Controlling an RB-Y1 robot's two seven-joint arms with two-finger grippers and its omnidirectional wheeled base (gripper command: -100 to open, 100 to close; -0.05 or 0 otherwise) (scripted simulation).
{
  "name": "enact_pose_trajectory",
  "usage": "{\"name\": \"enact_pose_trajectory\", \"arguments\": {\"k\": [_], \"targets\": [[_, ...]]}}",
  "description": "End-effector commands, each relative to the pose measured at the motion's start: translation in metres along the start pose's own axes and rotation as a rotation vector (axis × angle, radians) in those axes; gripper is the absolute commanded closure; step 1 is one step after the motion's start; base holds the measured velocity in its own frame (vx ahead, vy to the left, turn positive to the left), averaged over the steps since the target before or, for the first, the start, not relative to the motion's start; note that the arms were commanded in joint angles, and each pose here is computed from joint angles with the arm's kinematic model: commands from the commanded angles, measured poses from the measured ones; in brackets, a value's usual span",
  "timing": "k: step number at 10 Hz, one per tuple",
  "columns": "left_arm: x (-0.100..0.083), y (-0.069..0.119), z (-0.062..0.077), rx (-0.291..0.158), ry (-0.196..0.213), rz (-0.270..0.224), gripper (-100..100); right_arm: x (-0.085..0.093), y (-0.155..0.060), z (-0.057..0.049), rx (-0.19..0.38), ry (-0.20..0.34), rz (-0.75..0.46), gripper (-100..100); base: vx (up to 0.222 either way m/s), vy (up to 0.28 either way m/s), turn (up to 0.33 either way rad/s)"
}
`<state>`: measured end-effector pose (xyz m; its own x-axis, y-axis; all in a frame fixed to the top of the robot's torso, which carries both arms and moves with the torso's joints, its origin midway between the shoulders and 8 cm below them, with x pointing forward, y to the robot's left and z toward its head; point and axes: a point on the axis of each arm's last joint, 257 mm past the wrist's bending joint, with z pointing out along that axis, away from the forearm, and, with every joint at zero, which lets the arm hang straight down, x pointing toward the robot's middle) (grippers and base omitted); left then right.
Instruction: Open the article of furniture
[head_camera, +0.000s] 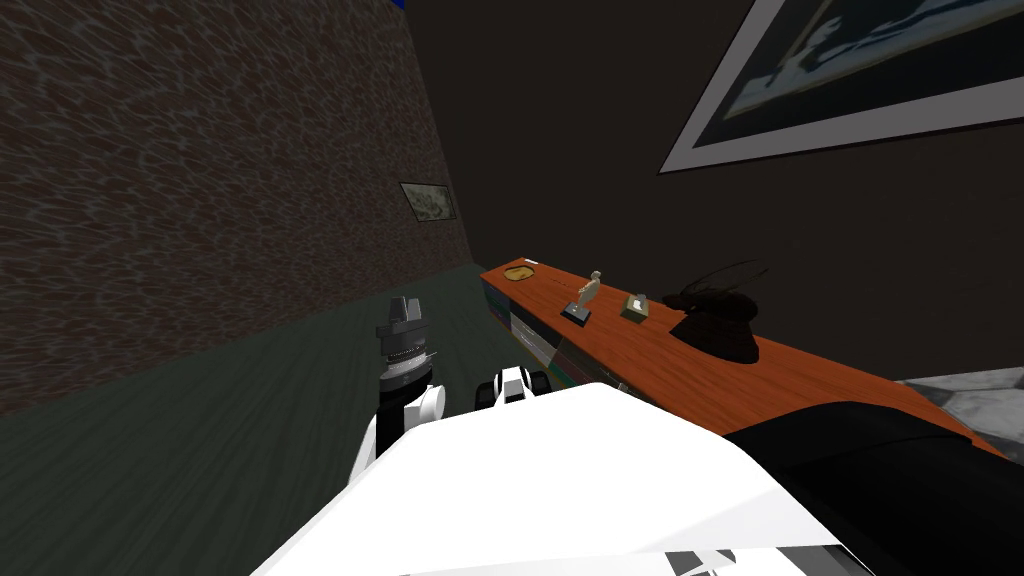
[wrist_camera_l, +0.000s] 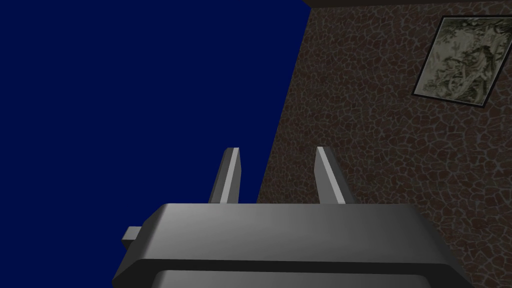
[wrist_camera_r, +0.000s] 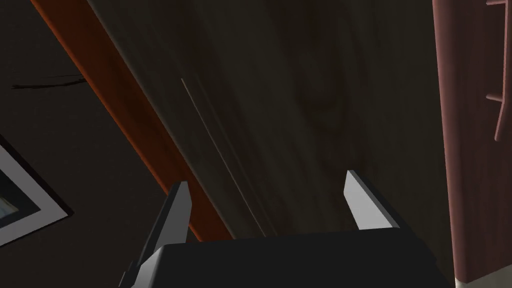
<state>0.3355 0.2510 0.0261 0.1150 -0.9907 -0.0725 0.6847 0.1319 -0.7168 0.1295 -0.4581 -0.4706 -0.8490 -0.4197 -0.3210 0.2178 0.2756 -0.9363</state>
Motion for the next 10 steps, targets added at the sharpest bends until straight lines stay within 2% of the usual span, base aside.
{"name": "enact_pose_trajectory", "arguments": {"k": [1, 3, 4, 6, 7, 8, 9, 10], "targets": [[0.0000, 0.0000, 0.0000, 0.000, 0.000, 0.000, 0, -0.0105, -0.0096, -0.0039, 0.049, -0.064, -0.060, -100, 0.020, -0.006, 0.011], [0.0000, 0.0000, 0.0000, 0.000, 0.000, 0.000, 0, -0.0178, -0.0154, -0.0067, 0.079, -0.108, -0.098, -100, 0.016, -0.004, 0.003], [0.0000, 0.0000, 0.0000, 0.000, 0.000, 0.000, 0, -0.0156, -0.0122, -0.0058, 0.066, -0.092, -0.085, -100, 0.007, -0.003, 0.001], [0.0000, 0.0000, 0.0000, 0.000, 0.000, 0.000, 0, -0.0140, -0.0185, 0.0007, 0.070, -0.093, -0.087, -100, 0.046, -0.045, 0.001], [0.0000, 0.0000, 0.0000, 0.000, 0.000, 0.000, 0, -0.0135, -0.0158, -0.0035, 0.068, -0.092, -0.086, -100, 0.016, -0.005, -0.015], [0.0000, 0.0000, 0.0000, 0.000, 0.000, 0.000, 0, -0.0160, -0.0131, -0.0061, 0.070, -0.095, -0.087, 100, -0.040, 0.034, 0.005], [0.0000, 0.0000, 0.0000, 0.000, 0.000, 0.000, 0, -0.0144, -0.0141, -0.0057, 0.068, -0.093, -0.088, 100, -0.024, 0.026, 0.006], [0.0000, 0.0000, 0.0000, 0.000, 0.000, 0.000, 0, -0.0112, -0.0167, -0.0053, 0.065, -0.094, -0.090, -100, -0.007, 0.012, 0.001]]}}
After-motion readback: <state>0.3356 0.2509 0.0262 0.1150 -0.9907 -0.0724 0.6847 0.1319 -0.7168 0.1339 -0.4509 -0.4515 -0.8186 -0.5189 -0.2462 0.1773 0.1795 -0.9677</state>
